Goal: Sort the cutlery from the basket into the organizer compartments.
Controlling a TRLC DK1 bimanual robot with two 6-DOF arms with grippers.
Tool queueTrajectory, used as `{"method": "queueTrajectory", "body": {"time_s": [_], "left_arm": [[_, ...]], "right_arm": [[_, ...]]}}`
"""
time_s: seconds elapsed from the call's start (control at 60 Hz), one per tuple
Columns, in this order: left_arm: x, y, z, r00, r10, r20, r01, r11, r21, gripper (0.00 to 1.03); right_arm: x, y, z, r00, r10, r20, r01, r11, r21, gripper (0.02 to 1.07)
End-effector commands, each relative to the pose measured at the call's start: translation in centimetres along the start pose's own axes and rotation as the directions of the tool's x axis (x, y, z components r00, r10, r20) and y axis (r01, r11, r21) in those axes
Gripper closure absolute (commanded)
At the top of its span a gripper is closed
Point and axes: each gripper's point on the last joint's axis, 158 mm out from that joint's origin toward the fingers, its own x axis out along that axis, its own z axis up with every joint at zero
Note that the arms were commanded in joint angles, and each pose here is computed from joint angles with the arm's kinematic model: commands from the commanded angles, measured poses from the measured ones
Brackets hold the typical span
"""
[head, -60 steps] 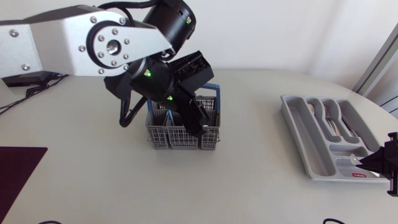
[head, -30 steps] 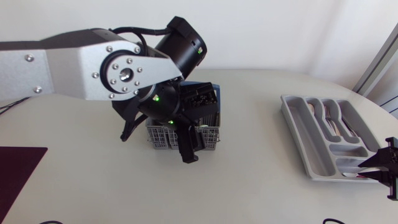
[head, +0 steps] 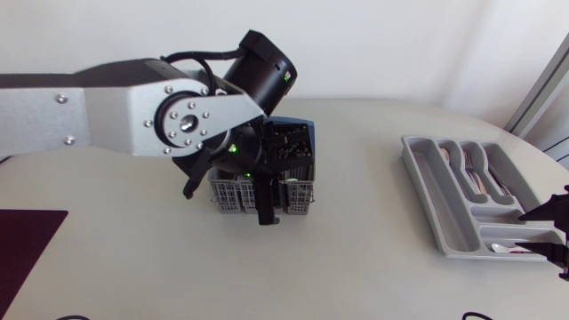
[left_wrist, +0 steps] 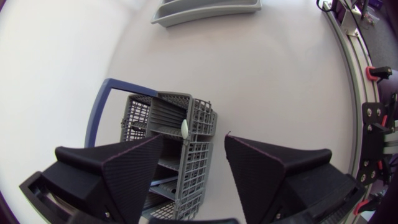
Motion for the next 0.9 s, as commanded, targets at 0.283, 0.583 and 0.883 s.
{"method": "queueTrajectory", "body": {"time_s": [0.283, 0.583, 0.883], "left_arm": [[4.0, -0.2, -1.9, 0.998, 0.006, -0.067, 0.000, 0.996, 0.084, 0.43], [5.4, 1.0, -2.3, 0.995, 0.057, -0.077, -0.047, 0.992, 0.121, 0.50], [6.2, 1.2, -2.8, 0.994, 0.063, -0.085, -0.051, 0.990, 0.135, 0.58]], "right_arm": [[0.5, 3.7, 7.6, 0.989, 0.041, 0.140, -0.046, 0.998, 0.033, 0.31], [0.3, 5.3, 11.9, 0.979, 0.047, 0.197, -0.052, 0.998, 0.018, 0.31], [0.4, 7.3, 14.4, 0.972, 0.058, 0.229, -0.061, 0.998, 0.009, 0.31]]}}
